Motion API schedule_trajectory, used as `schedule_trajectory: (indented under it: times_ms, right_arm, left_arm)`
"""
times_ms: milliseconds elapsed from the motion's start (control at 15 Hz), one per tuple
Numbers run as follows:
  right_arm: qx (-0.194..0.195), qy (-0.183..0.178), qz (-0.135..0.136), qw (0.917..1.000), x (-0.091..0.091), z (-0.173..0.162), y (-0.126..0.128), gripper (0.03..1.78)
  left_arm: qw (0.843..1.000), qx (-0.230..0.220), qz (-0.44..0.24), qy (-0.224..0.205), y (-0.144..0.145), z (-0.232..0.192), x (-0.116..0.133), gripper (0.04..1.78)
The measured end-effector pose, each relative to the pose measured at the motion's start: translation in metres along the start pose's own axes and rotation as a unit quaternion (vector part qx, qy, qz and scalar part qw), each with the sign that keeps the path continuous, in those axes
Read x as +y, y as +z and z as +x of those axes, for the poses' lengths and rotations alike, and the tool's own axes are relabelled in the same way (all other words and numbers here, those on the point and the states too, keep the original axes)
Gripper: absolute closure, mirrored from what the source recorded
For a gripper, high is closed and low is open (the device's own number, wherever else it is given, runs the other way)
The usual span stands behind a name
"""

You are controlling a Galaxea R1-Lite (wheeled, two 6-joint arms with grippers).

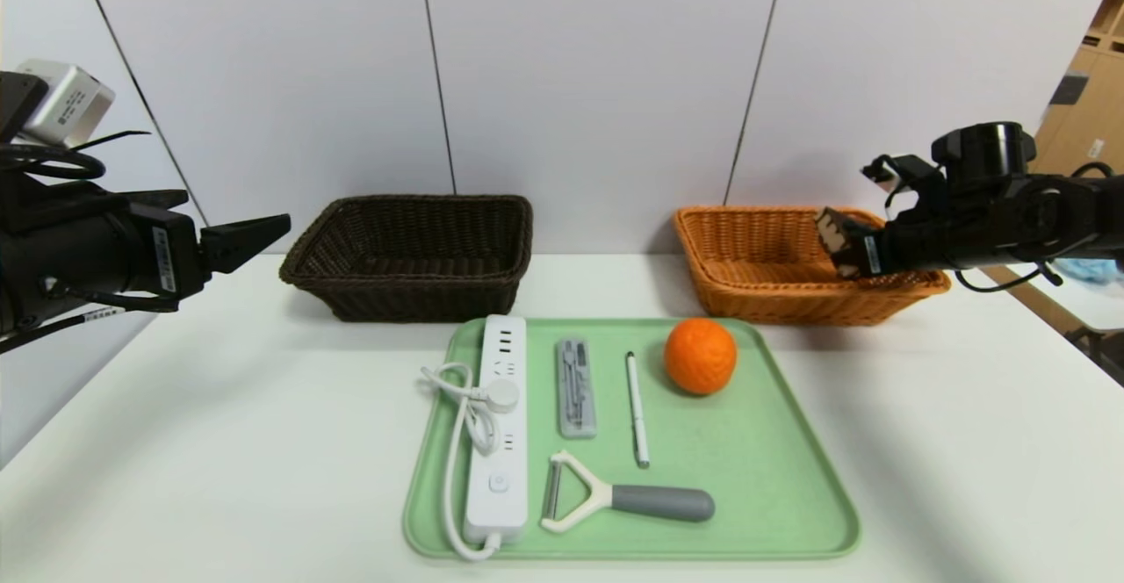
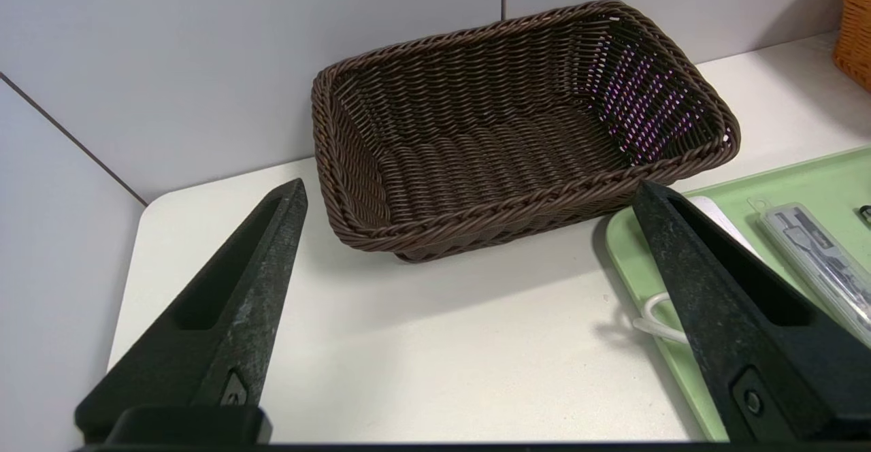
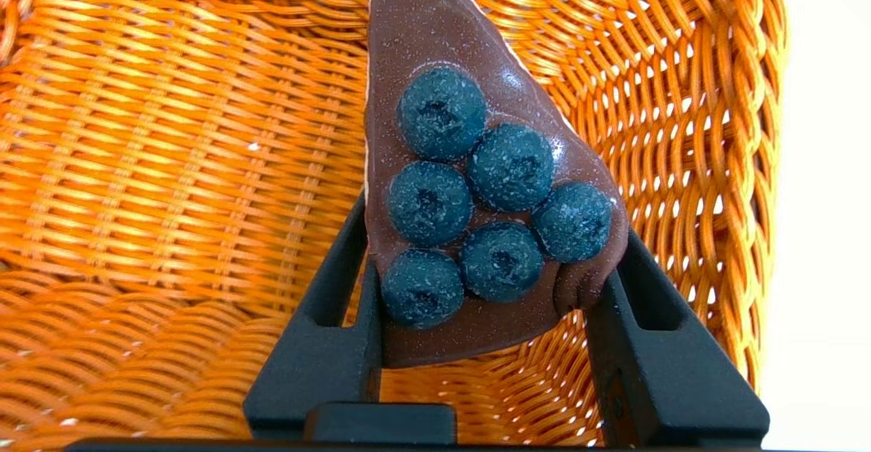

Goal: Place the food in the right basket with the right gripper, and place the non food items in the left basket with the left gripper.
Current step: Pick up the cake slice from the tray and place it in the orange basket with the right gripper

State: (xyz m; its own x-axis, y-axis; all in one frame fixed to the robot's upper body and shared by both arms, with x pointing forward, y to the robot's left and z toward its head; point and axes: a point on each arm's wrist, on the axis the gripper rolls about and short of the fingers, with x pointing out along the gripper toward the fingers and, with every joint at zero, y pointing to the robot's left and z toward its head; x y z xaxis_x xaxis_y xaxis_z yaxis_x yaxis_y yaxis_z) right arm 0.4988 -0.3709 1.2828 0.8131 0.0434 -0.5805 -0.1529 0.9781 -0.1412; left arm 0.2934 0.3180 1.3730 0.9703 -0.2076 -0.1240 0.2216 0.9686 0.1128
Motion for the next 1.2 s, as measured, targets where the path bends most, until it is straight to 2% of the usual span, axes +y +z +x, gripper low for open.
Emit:
schedule_trajectory:
  times_ms: [333, 600, 733, 800, 933, 1200]
  right_arm:
    - [-0.001, 0.001, 0.0, 1.0, 0.001, -0.004, -0.001, 0.53]
    - [-0.002, 0.001, -0.001, 1.0, 0.002, -0.01, -0.001, 0.36]
    - [-0.02, 0.002, -0.007, 0.9998, 0.005, -0.021, 0.007, 0.3]
    - [-0.036, 0.008, -0.011, 0.9992, 0.013, -0.03, 0.016, 0.28]
    - [-0.078, 0.036, -0.025, 0.996, 0.043, -0.052, 0.038, 0.24]
    - [-0.15, 0.122, -0.064, 0.979, 0.123, -0.103, 0.071, 0.18]
  left_arm:
    - [1.0, -0.003, 0.001, 0.0, 0.001, -0.002, 0.0, 0.13]
    - [1.0, -0.004, 0.001, 0.001, 0.001, -0.004, 0.0, 0.13]
    - [1.0, -0.004, 0.001, 0.001, 0.0, -0.004, -0.001, 0.13]
    - [1.0, -0.004, 0.001, 0.001, 0.0, -0.005, -0.001, 0.13]
    - [1.0, -0.006, 0.001, 0.001, 0.001, -0.006, -0.001, 0.13]
    - [1.0, -0.006, -0.001, 0.003, 0.0, -0.007, -0.001, 0.13]
